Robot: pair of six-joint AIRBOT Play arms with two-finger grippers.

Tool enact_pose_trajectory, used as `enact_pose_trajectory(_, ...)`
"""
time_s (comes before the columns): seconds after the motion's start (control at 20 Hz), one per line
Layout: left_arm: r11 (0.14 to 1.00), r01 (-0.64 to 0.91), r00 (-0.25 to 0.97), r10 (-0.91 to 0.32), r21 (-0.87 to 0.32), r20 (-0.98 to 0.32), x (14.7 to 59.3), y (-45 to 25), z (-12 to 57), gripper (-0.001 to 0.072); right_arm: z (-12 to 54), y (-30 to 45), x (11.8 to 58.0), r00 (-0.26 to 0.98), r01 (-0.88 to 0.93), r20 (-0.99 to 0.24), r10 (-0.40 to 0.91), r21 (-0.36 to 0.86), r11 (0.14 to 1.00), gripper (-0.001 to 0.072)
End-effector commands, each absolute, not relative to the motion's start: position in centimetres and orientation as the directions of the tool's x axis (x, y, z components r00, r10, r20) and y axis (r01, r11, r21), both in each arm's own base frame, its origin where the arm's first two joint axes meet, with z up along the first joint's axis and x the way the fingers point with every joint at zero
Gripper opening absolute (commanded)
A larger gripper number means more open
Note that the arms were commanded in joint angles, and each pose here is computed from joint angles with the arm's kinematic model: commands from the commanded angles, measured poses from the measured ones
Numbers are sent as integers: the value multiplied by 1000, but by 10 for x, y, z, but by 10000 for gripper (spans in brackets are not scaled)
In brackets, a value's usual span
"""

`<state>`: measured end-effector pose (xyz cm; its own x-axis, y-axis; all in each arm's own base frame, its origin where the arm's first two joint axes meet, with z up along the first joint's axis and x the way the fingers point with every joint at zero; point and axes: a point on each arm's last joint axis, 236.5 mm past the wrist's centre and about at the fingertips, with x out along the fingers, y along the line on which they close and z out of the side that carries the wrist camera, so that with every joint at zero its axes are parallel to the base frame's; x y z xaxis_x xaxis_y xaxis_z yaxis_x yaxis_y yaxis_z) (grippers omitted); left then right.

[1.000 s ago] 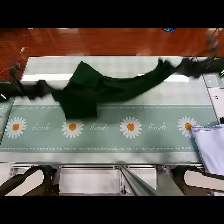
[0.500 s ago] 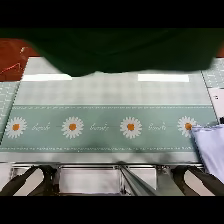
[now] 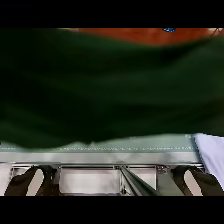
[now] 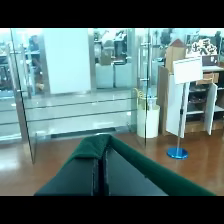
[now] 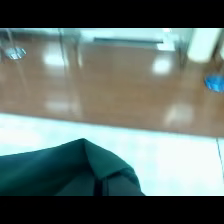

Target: Fold the shirts.

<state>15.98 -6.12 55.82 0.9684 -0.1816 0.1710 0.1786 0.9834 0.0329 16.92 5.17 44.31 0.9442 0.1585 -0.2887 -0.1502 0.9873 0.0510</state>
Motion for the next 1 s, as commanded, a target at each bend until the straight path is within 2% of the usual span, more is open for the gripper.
enact_pose_trajectory(0.0,994,109,993,-109,11,37,165,-26,519,19,387,47,153,882,-101,-451,139,107,989,32)
enact_pose_trajectory(0.15,991,127,969,-131,-32,-211,229,-31,444,19,323,52,179,778,-114,-591,214,202,973,32)
enact_pose_trajectory(0.25,990,121,914,-138,-68,-381,281,-38,377,19,284,60,206,725,-141,-623,294,283,949,32)
enact_pose_trajectory(0.35,991,97,860,-129,-89,-494,337,-42,309,19,246,67,238,693,-149,-622,364,369,917,32)
enact_pose_trajectory(0.55,990,41,806,-113,-136,-581,438,-46,220,19,157,62,307,605,-95,-682,412,452,887,32)
enact_pose_trajectory(0.7,982,-11,781,-108,-186,-616,504,-48,162,19,96,67,379,575,-67,-700,423,475,877,32)
enact_pose_trajectory(0.95,967,-80,720,-111,-242,-685,567,-44,97,19,9,74,490,539,43,-710,453,561,827,32)
